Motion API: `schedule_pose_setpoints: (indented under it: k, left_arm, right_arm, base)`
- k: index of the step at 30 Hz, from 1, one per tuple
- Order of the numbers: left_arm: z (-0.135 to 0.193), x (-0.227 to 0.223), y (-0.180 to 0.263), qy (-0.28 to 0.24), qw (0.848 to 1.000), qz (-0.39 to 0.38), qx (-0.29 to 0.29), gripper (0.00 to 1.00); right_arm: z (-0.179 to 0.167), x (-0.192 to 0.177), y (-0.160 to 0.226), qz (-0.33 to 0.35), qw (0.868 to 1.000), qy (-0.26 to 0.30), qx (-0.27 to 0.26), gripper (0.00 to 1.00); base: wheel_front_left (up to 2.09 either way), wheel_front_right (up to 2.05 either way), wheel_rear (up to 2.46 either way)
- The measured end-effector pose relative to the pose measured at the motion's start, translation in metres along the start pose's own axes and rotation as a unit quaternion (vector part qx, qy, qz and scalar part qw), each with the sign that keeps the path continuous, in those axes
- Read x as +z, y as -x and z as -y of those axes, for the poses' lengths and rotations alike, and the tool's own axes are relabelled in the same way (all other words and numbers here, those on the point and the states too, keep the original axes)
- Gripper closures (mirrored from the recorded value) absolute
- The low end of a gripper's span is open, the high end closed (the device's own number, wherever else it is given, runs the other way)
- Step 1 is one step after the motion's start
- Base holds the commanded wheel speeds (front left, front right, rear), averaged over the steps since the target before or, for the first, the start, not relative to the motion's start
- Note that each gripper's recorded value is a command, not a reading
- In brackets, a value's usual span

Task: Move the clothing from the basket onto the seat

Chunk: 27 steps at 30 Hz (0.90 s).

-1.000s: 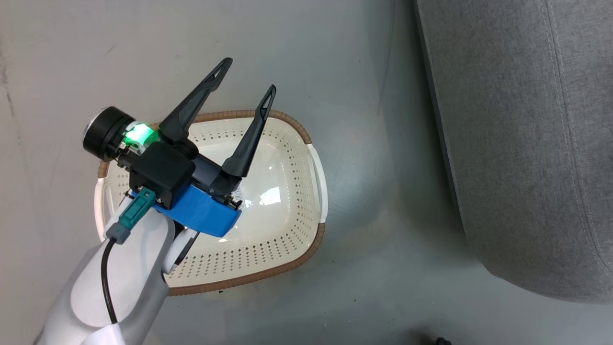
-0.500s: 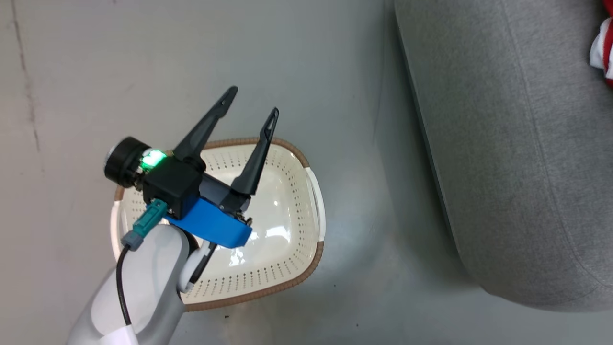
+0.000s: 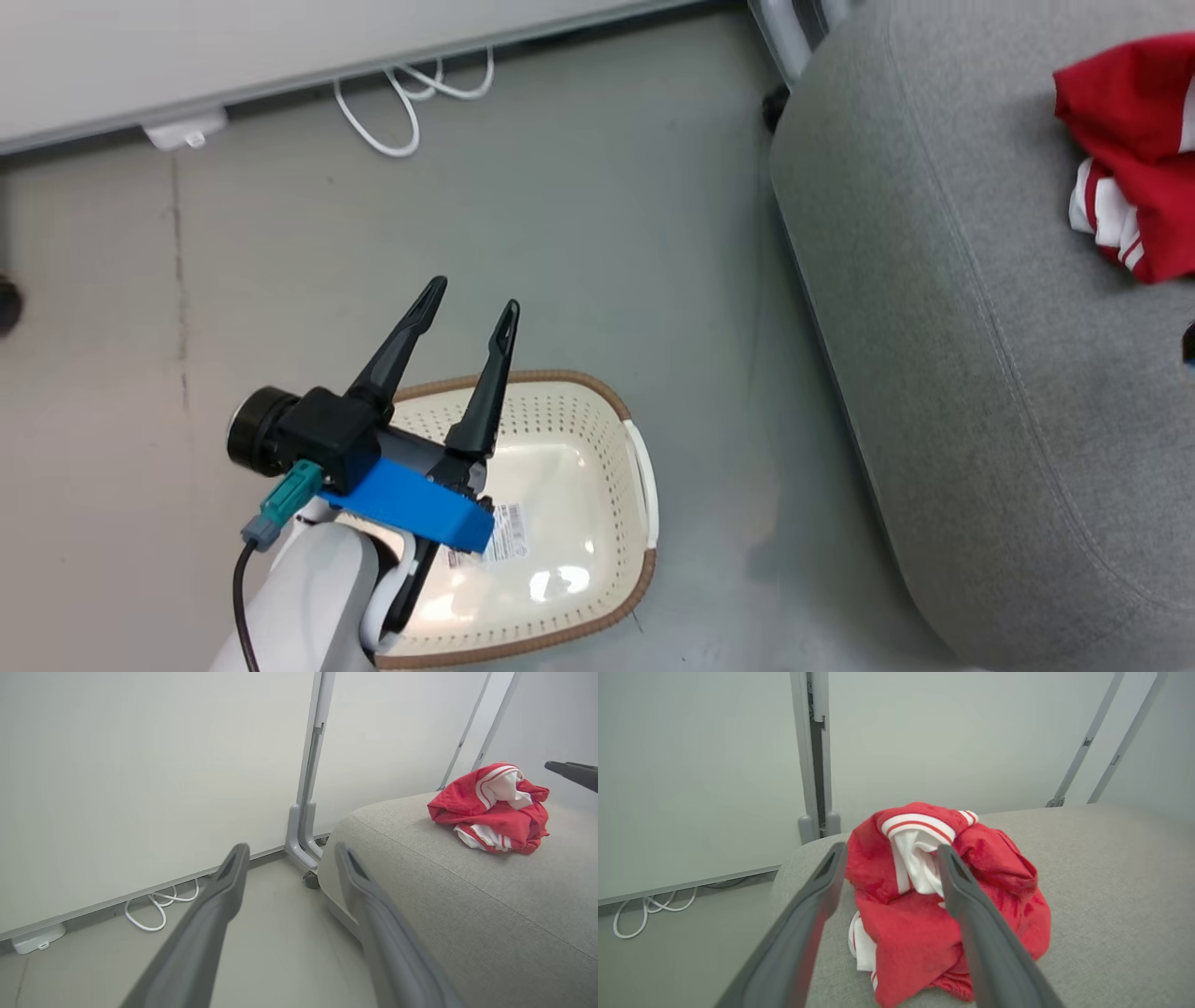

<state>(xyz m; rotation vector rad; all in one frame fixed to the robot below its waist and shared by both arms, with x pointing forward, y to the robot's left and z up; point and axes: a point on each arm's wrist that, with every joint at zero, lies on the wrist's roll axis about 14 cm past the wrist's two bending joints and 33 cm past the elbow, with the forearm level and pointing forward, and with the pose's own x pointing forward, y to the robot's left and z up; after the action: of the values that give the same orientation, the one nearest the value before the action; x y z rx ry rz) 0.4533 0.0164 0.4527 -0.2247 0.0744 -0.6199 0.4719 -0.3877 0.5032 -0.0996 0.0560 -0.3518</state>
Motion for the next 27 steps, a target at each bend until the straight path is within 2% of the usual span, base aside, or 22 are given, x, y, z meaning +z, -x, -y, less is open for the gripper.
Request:
schedule_pose_setpoints:
  k: [11, 18, 27]
  left_arm:
    - [-0.017, 0.033, 0.047, 0.012, 0.996, 0.038, 0.083, 0.00]
    - [-0.046, 0.042, 0.102, 0.008, 0.985, 0.050, 0.167, 0.00]
    - [-0.064, 0.046, 0.146, 0.001, 0.972, 0.058, 0.226, 0.00]
  right_arm:
    - [-0.061, 0.019, 0.048, 0.021, 0.996, -0.023, 0.082, 0.00]
    - [-0.112, 0.022, 0.087, 0.023, 0.989, -0.035, 0.143, 0.00]
    - [-0.152, 0.021, 0.117, 0.016, 0.980, -0.062, 0.188, 0.00]
  base:
    - [0.00, 0.00, 0.00]
    - [0.00, 0.00, 0.00]
    - [0.00, 0.00, 0.00]
